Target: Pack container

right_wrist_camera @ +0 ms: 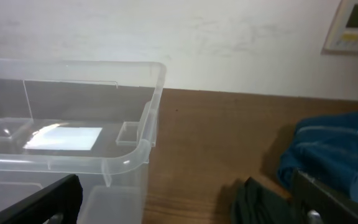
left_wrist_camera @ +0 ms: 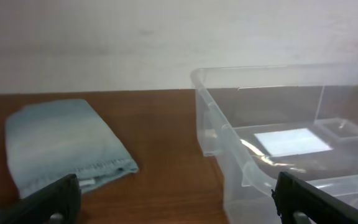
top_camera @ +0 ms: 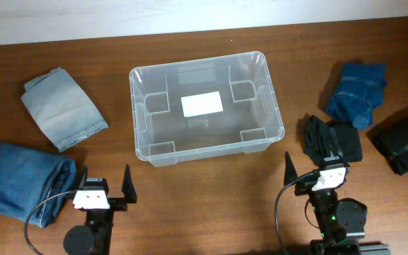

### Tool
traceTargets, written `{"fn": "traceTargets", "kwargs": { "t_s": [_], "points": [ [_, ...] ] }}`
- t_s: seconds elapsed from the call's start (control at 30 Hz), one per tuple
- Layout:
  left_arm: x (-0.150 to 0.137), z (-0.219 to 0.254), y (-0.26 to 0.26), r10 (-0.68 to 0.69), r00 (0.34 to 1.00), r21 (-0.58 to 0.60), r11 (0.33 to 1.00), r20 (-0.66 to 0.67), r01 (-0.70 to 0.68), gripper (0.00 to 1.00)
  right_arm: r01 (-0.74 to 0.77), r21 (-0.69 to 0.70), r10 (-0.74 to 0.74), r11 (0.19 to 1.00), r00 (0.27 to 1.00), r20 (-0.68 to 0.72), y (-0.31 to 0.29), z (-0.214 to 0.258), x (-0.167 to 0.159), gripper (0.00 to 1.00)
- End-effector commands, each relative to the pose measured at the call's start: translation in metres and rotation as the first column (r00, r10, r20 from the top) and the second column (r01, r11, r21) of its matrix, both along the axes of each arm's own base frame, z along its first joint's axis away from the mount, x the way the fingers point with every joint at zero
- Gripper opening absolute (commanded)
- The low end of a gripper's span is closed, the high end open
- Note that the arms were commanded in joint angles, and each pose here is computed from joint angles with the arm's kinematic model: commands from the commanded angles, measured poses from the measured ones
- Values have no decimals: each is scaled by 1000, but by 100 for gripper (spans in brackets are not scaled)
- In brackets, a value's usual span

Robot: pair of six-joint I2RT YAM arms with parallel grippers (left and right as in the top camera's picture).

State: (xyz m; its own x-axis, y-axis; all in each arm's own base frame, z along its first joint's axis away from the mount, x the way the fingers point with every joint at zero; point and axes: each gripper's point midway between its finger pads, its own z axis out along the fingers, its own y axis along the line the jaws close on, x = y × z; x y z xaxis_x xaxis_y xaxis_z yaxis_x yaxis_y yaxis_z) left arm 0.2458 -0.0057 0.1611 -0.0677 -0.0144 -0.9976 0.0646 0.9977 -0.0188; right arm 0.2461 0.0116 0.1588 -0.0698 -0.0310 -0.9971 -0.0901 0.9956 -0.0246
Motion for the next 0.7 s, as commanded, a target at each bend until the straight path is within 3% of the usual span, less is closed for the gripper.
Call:
{"fn": "traceTargets", "kwargs": {
  "t_s": [0.0,0.2,0.33,0.67],
  "points": [
    [-3,19,-3,-12,1000,-65,998,17,13,99,28,53,-28,998,1000,6,-4,20,-4,98],
    [-2,62,-2,-10,1000,-66,998,-1,10,99,97,42,-91,994,987,-130,-15,45,-8,99],
    [17,85,0,-8,991,-76,997,-135,-2,99,104,30,-88,994,936,-342,-15,56,8,98],
    [67,94,4,-13,891,-96,995,-454,-34,99,20,-47,-48,999,680,-732,-22,56,68,98]
  ]
}}
